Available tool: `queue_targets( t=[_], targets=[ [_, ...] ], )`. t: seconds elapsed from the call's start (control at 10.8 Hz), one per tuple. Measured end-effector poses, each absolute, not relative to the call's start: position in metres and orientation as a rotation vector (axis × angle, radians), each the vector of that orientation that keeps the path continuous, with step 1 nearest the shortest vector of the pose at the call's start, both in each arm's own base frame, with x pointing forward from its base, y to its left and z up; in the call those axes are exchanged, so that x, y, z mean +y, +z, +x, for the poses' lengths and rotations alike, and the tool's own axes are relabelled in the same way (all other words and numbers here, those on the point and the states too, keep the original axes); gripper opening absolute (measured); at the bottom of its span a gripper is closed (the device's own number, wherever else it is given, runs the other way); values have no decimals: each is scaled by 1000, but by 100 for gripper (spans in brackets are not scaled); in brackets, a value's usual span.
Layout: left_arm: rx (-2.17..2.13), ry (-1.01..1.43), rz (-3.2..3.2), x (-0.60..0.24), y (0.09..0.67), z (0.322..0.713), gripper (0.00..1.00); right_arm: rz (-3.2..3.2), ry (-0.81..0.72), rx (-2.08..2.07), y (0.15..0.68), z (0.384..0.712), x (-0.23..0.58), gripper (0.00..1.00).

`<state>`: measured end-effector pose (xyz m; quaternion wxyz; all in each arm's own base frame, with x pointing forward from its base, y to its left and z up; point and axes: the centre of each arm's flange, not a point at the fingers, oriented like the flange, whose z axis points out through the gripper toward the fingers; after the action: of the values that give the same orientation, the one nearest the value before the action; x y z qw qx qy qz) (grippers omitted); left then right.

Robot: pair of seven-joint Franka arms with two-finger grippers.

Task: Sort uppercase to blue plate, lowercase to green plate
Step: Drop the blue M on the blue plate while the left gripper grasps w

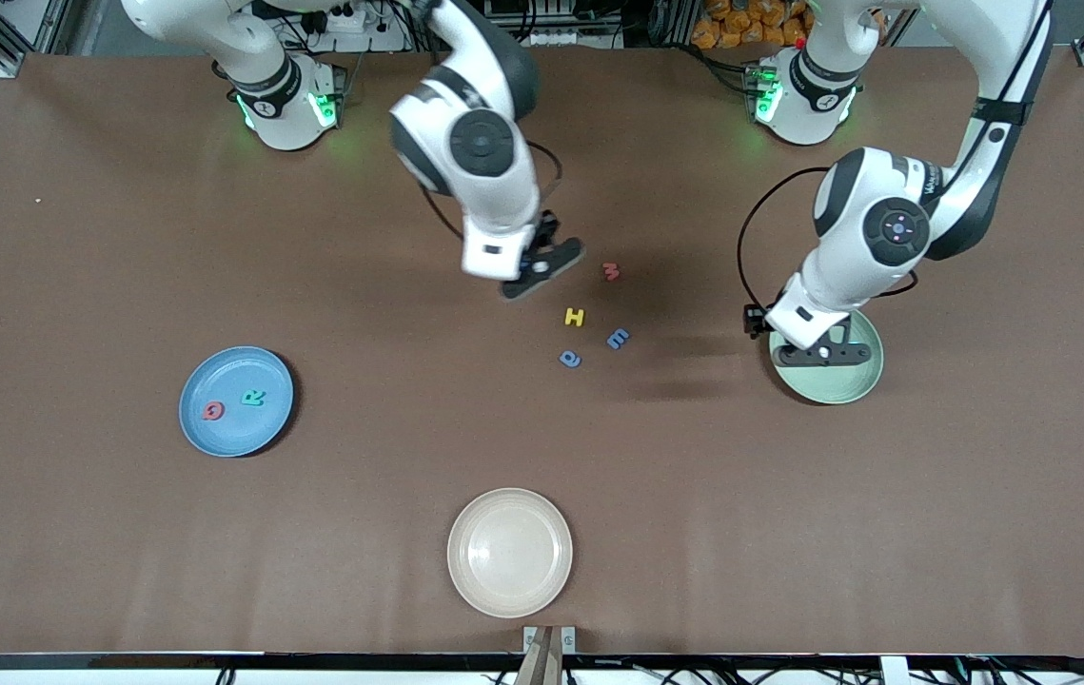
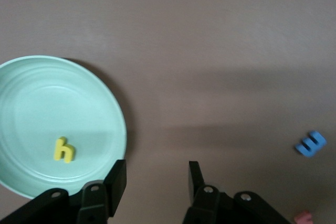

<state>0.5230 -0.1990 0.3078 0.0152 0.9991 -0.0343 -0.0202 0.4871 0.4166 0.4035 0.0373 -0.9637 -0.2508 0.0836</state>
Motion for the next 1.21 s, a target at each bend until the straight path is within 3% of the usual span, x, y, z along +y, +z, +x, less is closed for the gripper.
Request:
queue_targets(
  t=[0.28, 0.74, 1.21],
  targets=[
    [-416, 6, 3125, -261, 304, 500, 57, -2982, 457, -556, 423, 551, 254, 35],
    [-972, 169, 2954, -343, 279, 484, 59, -3078, 611, -241, 327, 594, 34, 35],
    [-1303, 158, 2799, -365, 243, 480, 59, -3093, 585, -326, 241, 595, -11, 35]
  ],
)
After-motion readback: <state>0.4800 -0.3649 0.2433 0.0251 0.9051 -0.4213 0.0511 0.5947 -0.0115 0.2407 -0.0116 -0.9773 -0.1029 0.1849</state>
